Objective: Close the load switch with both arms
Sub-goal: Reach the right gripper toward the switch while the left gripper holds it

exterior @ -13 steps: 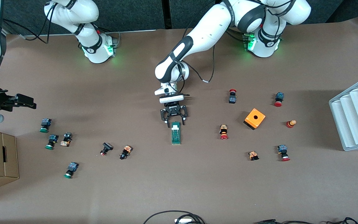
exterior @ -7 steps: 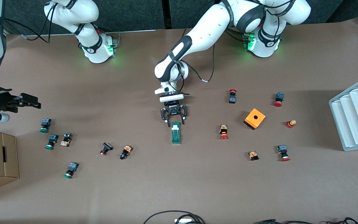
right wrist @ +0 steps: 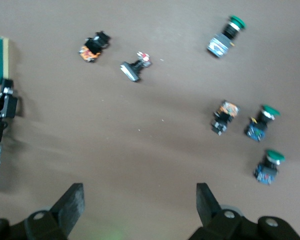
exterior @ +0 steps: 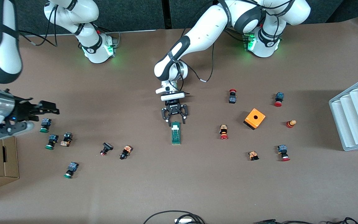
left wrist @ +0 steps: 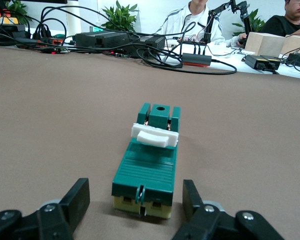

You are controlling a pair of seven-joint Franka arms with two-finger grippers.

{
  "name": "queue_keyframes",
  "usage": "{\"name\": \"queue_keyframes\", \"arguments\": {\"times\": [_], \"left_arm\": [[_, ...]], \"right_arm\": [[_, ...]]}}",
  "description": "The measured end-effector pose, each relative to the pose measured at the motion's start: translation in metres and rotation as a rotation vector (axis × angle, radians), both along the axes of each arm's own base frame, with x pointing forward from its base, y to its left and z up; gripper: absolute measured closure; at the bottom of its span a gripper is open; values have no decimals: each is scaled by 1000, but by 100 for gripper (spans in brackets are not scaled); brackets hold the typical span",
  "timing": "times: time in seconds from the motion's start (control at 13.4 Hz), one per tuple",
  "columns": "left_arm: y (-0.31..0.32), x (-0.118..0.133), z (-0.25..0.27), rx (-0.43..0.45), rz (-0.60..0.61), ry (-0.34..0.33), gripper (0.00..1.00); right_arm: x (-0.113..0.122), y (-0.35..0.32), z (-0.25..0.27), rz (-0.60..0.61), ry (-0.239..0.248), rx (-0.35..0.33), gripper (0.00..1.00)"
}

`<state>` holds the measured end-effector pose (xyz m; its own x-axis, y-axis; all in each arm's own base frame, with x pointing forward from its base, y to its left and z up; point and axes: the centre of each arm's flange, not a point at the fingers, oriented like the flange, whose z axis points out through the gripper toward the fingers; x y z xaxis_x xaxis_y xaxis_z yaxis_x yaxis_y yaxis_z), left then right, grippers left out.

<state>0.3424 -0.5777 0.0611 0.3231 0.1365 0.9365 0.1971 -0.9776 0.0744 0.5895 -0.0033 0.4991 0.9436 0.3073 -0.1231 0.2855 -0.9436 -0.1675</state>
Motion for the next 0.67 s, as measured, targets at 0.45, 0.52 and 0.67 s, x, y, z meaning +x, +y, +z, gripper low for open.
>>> {"name": "queue_keyframes", "arguments": {"times": [0.45, 0.52, 0.67], "left_arm": [[1, -2, -6, 31, -30, -30, 25], [1, -2, -6, 32, -30, -31, 29], [1, -1, -6, 33, -33, -33, 35]], "right_arm": [[17, 61, -33, 173, -29, 6, 0], [19, 72, -36, 229, -42, 11, 0], [22, 97, -39, 348, -80, 22, 0]]}}
